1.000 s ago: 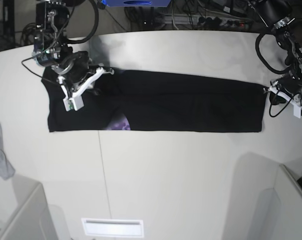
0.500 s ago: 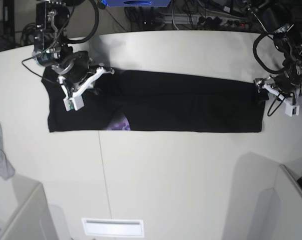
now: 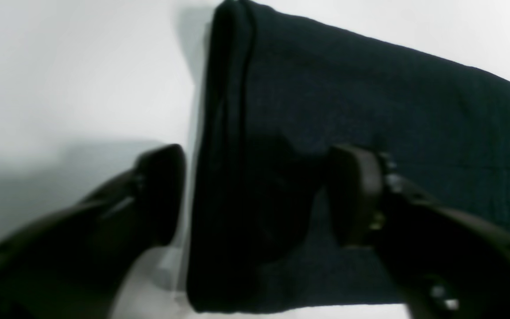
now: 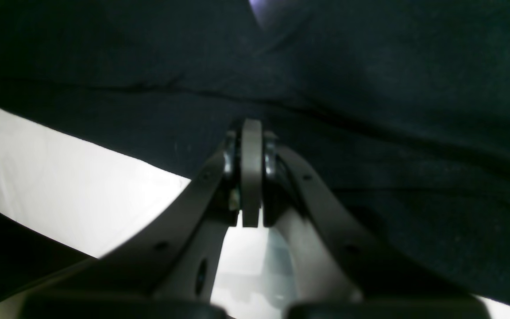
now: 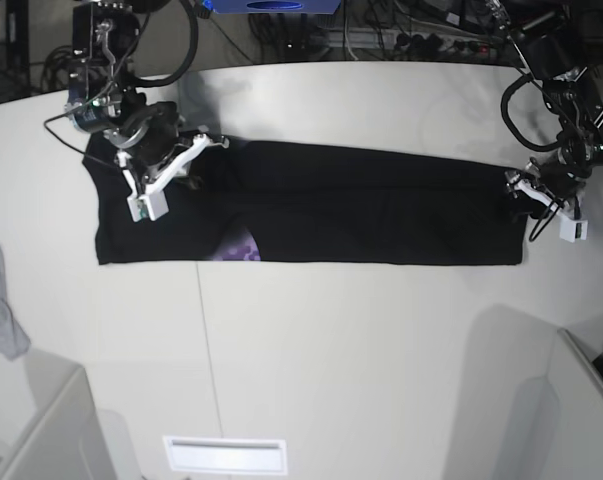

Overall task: Fold the T-shirt properly
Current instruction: 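Lift the strip's end with the left gripper and fold it toward the right gripper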

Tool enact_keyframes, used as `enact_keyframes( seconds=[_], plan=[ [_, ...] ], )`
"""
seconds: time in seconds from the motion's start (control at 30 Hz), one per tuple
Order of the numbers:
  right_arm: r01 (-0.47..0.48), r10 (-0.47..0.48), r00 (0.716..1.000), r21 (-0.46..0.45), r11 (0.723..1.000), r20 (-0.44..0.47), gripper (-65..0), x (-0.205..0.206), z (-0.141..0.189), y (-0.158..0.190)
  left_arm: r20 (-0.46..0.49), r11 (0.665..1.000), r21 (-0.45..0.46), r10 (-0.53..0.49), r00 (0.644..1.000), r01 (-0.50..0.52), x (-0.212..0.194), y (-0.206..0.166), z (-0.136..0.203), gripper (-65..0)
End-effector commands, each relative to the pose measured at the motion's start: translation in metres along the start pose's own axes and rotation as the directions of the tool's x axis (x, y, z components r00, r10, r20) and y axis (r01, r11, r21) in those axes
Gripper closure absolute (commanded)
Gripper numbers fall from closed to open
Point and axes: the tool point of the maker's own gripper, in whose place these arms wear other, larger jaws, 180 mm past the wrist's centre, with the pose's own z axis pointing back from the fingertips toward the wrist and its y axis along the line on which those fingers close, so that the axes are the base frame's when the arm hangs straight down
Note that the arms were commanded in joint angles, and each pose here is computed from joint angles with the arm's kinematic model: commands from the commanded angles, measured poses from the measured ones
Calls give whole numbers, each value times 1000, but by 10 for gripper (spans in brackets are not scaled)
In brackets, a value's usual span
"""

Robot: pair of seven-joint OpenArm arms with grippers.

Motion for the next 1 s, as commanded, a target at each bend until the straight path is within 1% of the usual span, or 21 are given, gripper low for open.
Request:
enact_keyframes(
  seconds=[0.0,0.1,0.17,0.2,0.33,0.47,0.53,0.63,0.73,0.8,0.83,0.97],
  plan=[
    [-6,5,999,13,1000,42,0,12,3,3,-82,1000,18,-14,997,16,-17,5,1,-370],
    [-6,5,999,13,1000,42,0,12,3,3,-86,1000,16,-14,996,15,-18,5,1,-189],
    [-6,5,999,12,1000,44,0,13,3,3,-89,1000,18,-13,996,14,-21,6,2,-35],
    [-6,6,999,10,1000,45,0,13,3,2,-90,1000,18,-12,996,14,-22,6,2,0],
    [21,-18,998,-32,999,67,0,18,9,-15,-77,1000,28,-12,997,14,-18,9,5,0],
    [44,-38,996,-71,997,81,0,21,16,-30,-64,998,51,-45,997,48,-5,20,14,0],
    [51,-44,995,-83,995,87,0,21,18,-35,-30,994,72,-82,996,84,10,22,24,0],
    [57,-50,995,-91,994,86,0,20,20,-38,37,983,117,-146,989,141,30,22,47,0],
    [55,-48,995,-86,995,83,0,19,19,-36,77,964,141,-237,968,225,47,9,65,0],
    [56,-49,995,-86,995,85,0,19,19,-36,91,953,168,-270,958,253,52,1,76,0],
    [56,-49,995,-85,995,87,0,20,19,-36,94,950,167,-282,955,265,52,-6,77,0],
    [54,-47,995,-85,995,88,0,21,19,-36,84,934,107,-350,933,341,41,-46,73,0]
  ],
)
